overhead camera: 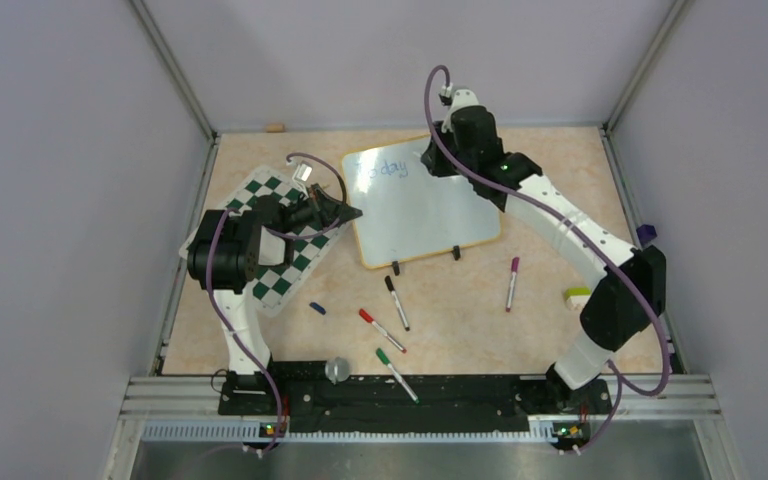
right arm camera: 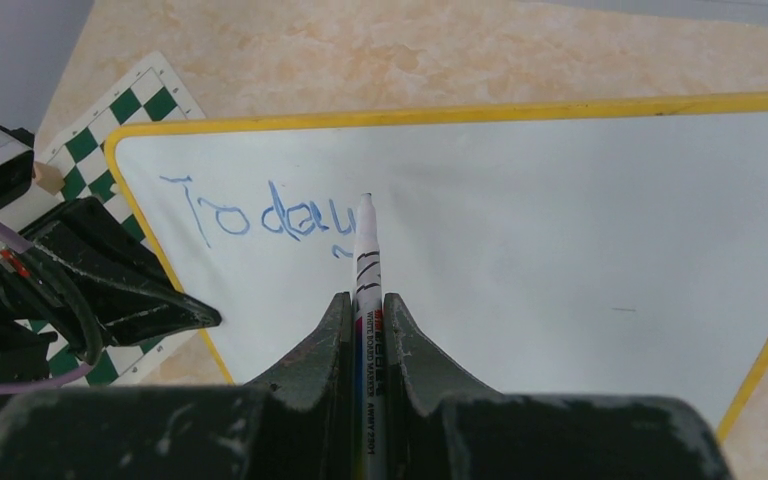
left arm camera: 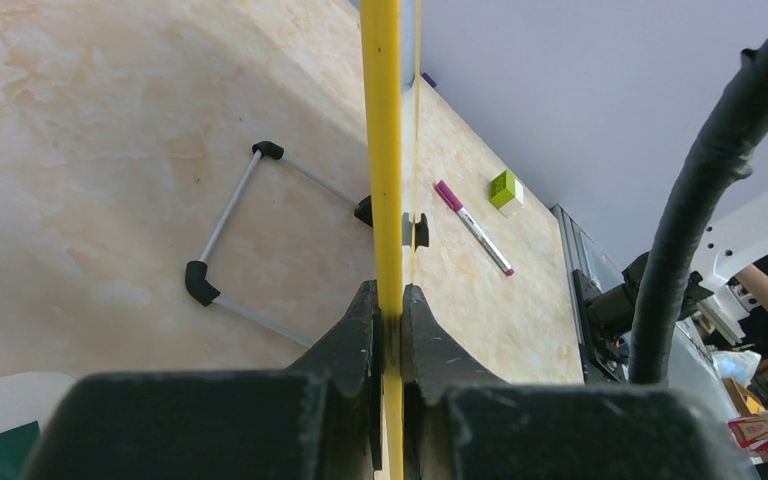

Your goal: Write a sentence on the whiteboard

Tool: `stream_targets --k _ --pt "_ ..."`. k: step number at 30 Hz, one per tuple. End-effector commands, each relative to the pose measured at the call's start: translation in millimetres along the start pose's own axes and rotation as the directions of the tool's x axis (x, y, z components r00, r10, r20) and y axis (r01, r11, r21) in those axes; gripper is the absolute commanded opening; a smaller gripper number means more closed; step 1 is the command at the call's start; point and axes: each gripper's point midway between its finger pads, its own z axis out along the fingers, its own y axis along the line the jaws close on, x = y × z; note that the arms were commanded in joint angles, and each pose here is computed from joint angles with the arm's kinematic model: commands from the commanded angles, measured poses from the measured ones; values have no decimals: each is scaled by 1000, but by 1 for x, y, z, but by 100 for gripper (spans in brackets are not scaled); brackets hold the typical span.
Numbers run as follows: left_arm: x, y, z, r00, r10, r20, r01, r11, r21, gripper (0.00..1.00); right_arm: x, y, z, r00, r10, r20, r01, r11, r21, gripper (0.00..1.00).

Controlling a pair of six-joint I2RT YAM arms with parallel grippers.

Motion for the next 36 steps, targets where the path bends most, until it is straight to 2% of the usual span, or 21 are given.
stream_targets --k 1,18,36 --pt "-18 -9 1 981 191 39 -192 980 41 0 -22 7 2 999 -8 39 9 999 -31 0" --pt "-19 -10 1 979 197 42 -199 979 39 0 -19 14 18 1000 -8 5 8 998 -55 0" --pt "-18 -10 1 979 198 41 -200 979 38 0 -11 5 26 1000 -5 -18 4 1000 -6 0"
